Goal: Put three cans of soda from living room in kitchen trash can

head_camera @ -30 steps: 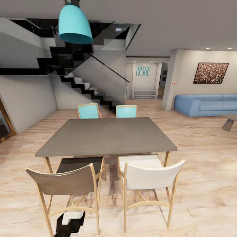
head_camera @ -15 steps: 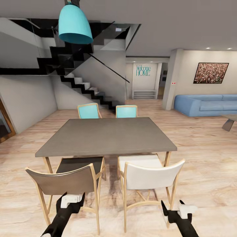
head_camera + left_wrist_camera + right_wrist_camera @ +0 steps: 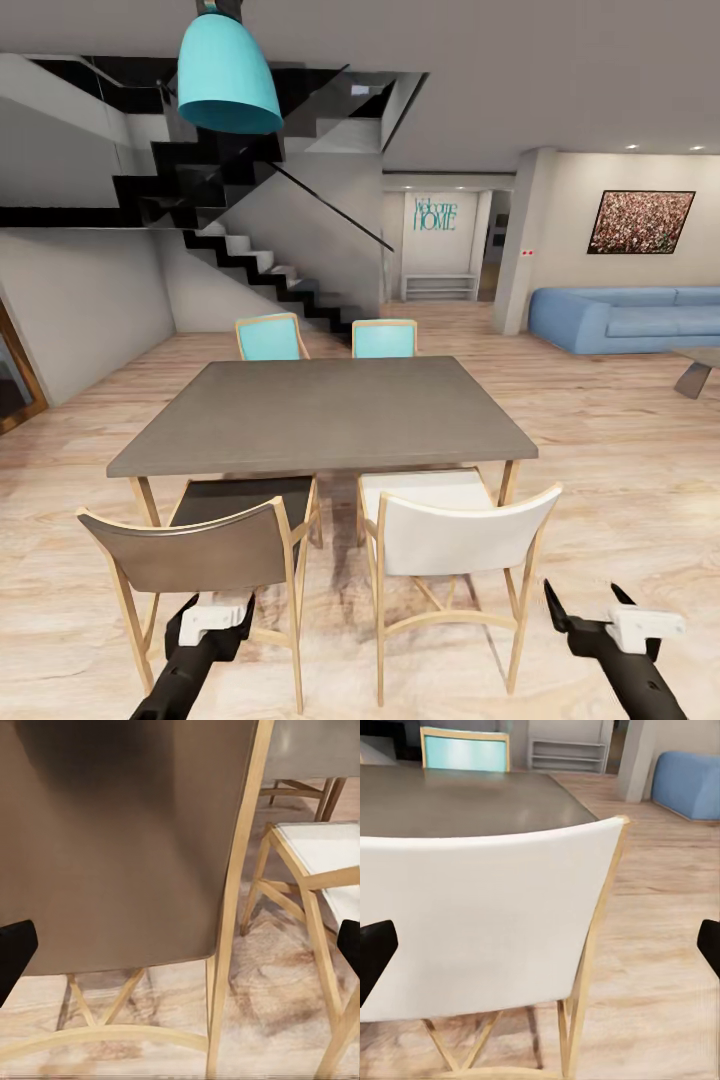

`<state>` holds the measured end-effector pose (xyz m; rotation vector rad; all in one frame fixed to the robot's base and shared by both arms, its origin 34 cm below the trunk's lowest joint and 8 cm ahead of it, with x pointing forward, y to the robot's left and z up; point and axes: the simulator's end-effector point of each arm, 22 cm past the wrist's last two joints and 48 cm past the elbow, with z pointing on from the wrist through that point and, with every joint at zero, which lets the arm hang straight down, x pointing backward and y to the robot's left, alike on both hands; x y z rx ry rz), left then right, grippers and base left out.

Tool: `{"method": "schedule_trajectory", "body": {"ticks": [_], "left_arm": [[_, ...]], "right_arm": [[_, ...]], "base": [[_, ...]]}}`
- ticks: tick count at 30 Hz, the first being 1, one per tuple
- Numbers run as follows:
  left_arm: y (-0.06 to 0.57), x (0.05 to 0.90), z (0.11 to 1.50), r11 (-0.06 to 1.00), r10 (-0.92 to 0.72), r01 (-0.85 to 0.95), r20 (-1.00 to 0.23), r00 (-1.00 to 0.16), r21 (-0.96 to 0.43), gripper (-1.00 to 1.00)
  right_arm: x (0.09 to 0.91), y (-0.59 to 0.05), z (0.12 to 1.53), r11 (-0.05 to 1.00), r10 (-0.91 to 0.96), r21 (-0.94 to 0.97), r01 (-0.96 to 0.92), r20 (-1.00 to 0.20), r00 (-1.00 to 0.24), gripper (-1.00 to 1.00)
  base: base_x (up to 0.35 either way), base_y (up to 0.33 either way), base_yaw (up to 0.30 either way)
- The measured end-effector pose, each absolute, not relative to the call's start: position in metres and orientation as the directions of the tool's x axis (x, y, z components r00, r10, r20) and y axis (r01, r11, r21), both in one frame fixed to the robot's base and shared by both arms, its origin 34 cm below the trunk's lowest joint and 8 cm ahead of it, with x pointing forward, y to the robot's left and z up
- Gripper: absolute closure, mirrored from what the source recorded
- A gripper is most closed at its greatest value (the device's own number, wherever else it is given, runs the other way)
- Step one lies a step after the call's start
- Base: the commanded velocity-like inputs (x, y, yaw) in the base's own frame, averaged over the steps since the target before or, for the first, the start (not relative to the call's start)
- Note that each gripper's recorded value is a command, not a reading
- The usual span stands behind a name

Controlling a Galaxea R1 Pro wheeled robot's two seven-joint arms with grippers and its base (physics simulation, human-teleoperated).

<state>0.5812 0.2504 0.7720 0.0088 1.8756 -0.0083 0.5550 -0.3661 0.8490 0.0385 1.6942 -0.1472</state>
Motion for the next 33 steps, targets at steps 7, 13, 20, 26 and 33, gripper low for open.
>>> {"method": "schedule_trajectory", "body": {"ticks": [7, 13, 20, 26, 33], "left_arm": [[0.249, 0.57, 0.741, 1.0, 0.005, 0.013, -0.948, -0.32, 0.001, -1.0], [0.248, 0.563, 0.727, 1.0, 0.007, 0.016, -0.948, -0.318, 0.002, -1.0], [0.249, 0.56, 0.721, 1.0, 0.005, 0.015, -0.947, -0.321, 0.001, -1.0], [0.249, 0.559, 0.719, 1.0, 0.003, 0.013, -0.946, -0.323, -0.002, -1.0], [0.249, 0.557, 0.716, 1.0, 0.002, 0.013, -0.944, -0.329, -0.002, -1.0]], "right_arm": [[0.545, -0.367, 0.817, 0.996, -0.037, -0.052, 0.078, -0.982, -0.184, -1.0], [0.537, -0.368, 0.795, 0.996, -0.03, -0.046, 0.077, -0.98, -0.196, -1.0], [0.531, -0.37, 0.778, 0.996, -0.028, -0.045, 0.075, -0.977, -0.213, -1.0], [0.526, -0.364, 0.761, 0.997, -0.017, -0.034, 0.065, -0.97, -0.241, -1.0], [0.524, -0.362, 0.754, 0.998, -0.014, -0.03, 0.061, -0.967, -0.256, -1.0]], "base": [[0.0, 0.0, 0.0], [0.0, 0.0, 0.0], [0.0, 0.0, 0.0], [0.0, 0.0, 0.0], [0.0, 0.0, 0.0]]}}
